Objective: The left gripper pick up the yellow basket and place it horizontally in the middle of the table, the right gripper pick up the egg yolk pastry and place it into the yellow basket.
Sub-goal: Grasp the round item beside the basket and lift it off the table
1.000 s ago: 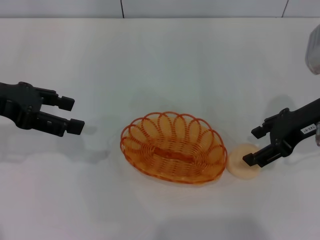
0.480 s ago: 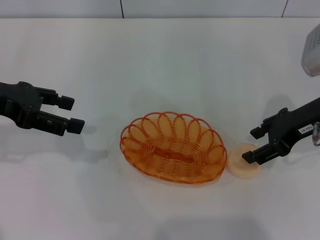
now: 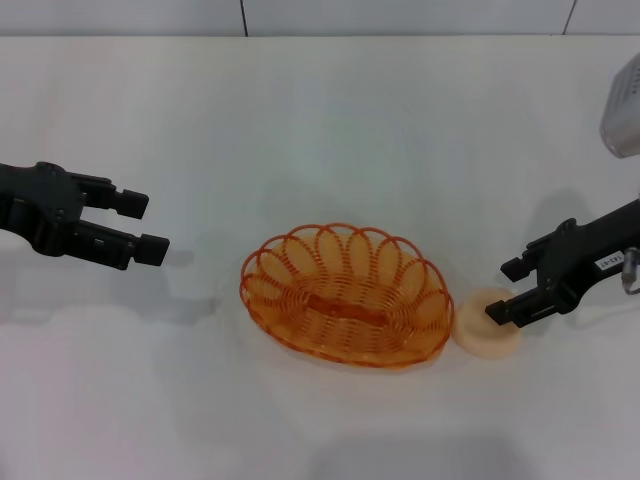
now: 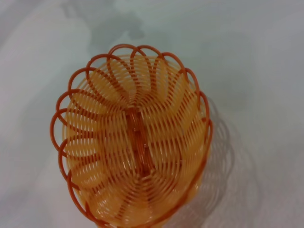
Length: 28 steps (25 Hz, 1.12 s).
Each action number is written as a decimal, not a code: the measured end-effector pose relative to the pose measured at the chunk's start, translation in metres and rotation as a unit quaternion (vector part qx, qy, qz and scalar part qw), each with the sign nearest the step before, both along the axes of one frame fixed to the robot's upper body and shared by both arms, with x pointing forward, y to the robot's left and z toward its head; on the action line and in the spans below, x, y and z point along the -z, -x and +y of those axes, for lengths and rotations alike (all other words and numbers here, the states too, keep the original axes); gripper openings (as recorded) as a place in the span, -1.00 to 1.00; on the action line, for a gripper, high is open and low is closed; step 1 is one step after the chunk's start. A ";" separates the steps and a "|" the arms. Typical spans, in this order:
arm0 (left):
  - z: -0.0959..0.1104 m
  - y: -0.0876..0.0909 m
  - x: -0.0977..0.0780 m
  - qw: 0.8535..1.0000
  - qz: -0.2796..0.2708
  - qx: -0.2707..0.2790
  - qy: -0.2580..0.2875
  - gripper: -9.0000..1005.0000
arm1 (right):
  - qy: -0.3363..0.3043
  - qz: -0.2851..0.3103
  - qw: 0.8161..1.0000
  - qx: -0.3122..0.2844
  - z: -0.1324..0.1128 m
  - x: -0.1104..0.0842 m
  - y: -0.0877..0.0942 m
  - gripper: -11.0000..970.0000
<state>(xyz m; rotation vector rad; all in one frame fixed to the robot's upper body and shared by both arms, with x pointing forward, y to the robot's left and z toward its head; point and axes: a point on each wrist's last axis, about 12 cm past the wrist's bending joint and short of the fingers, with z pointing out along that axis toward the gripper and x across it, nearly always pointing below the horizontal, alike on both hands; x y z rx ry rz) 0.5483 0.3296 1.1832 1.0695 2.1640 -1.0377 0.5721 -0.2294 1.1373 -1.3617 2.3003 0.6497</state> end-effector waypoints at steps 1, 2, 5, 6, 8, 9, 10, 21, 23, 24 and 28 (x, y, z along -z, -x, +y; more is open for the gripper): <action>0.000 0.000 0.000 1.000 0.000 0.000 0.000 0.77 | 0.000 0.001 1.000 0.000 0.000 0.000 0.000 0.31; 0.000 0.000 0.000 1.000 -0.001 -0.001 0.001 0.77 | 0.000 0.001 1.000 0.001 0.000 0.001 0.000 0.29; 0.001 0.000 0.000 1.000 -0.001 0.000 0.001 0.77 | 0.002 0.002 1.000 -0.001 0.000 0.001 0.000 0.24; 0.001 0.000 0.000 1.000 -0.002 0.000 0.001 0.77 | 0.002 0.002 1.000 -0.002 0.000 0.001 0.000 0.23; 0.001 0.000 0.000 1.000 -0.002 0.000 0.001 0.77 | 0.004 0.002 1.000 -0.004 0.001 0.002 0.001 0.19; 0.001 0.001 0.000 1.000 -0.002 0.000 0.001 0.77 | 0.005 0.002 1.000 -0.005 0.001 0.002 0.001 0.18; 0.001 0.001 0.000 1.000 -0.002 0.000 0.001 0.77 | 0.006 0.003 1.000 -0.005 0.001 0.002 0.001 0.16; 0.001 0.002 0.001 1.000 -0.002 -0.001 0.002 0.77 | 0.011 0.003 1.000 -0.011 0.002 0.003 0.002 -0.06; 0.001 0.002 0.001 1.000 -0.003 -0.001 0.004 0.77 | 0.010 0.003 1.000 -0.012 0.003 0.002 0.002 -0.16; 0.001 0.002 0.001 1.000 -0.004 -0.001 0.005 0.77 | 0.010 0.003 1.000 -0.012 0.003 0.002 0.002 -0.21; 0.001 0.002 0.001 1.000 -0.004 -0.001 0.007 0.77 | 0.008 0.004 1.000 -0.015 0.004 0.000 0.002 -0.57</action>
